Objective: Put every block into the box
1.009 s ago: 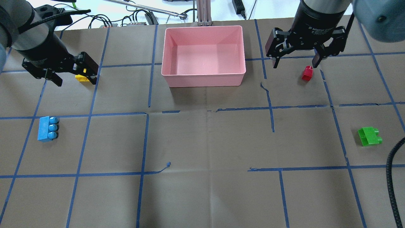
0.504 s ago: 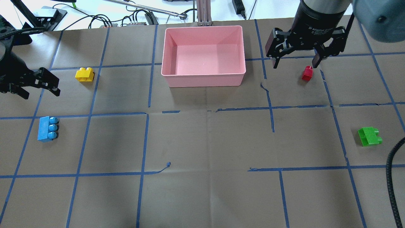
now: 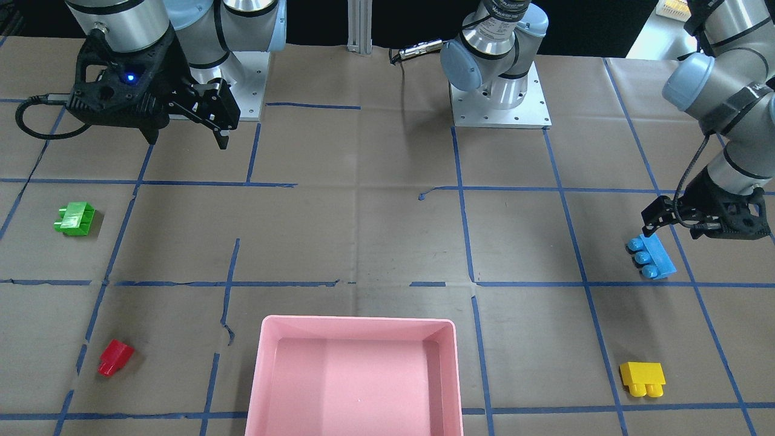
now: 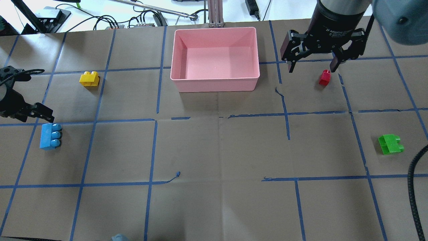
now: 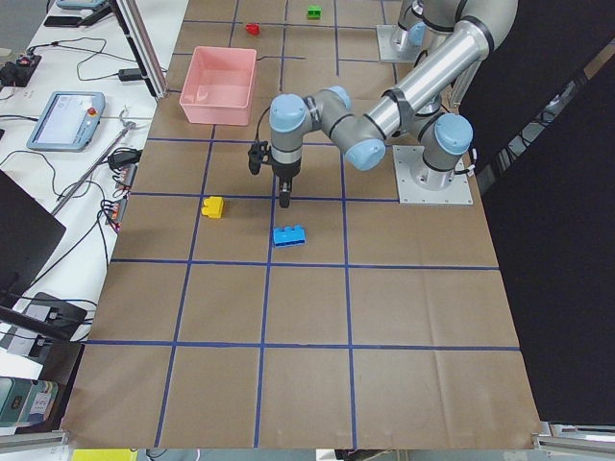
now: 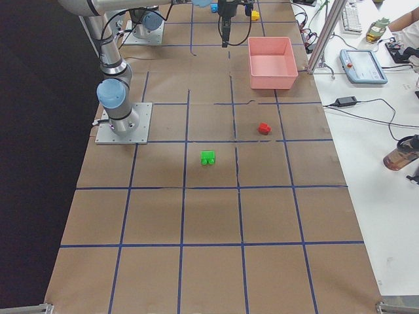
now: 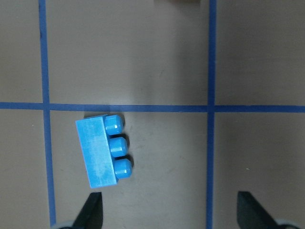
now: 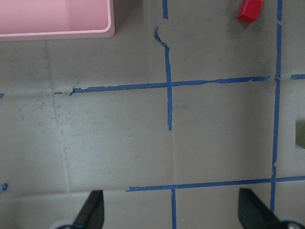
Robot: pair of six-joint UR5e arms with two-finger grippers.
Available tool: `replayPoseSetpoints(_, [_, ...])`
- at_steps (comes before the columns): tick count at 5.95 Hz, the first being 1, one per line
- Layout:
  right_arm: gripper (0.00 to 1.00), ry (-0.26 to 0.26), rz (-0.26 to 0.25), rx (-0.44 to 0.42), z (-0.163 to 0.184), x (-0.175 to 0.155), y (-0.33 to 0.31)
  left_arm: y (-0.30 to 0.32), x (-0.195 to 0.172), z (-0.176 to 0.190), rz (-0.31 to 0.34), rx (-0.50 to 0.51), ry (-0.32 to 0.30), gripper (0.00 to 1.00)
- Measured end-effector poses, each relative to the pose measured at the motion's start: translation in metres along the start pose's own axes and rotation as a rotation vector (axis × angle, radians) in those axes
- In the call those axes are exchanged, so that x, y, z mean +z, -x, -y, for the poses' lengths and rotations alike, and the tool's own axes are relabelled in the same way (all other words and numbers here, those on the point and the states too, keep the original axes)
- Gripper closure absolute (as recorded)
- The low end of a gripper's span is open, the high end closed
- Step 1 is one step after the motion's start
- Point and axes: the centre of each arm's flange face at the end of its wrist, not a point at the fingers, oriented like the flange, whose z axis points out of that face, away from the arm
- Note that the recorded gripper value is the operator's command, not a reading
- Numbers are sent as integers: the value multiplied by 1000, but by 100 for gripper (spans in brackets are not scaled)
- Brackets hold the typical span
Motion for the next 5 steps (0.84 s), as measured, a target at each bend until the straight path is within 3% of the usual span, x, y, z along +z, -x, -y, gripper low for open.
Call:
replayPoseSetpoints(2, [0, 1, 0, 0, 0, 0, 0, 28, 81, -6, 3, 35, 2, 1])
replayPoseSetpoints(3, [0, 2, -1, 0, 0, 0, 0, 28, 105, -10, 2, 34, 8, 4])
replayPoseSetpoints(5, [0, 2, -2, 0, 0, 0, 0, 27, 106, -11, 8, 36, 6, 54])
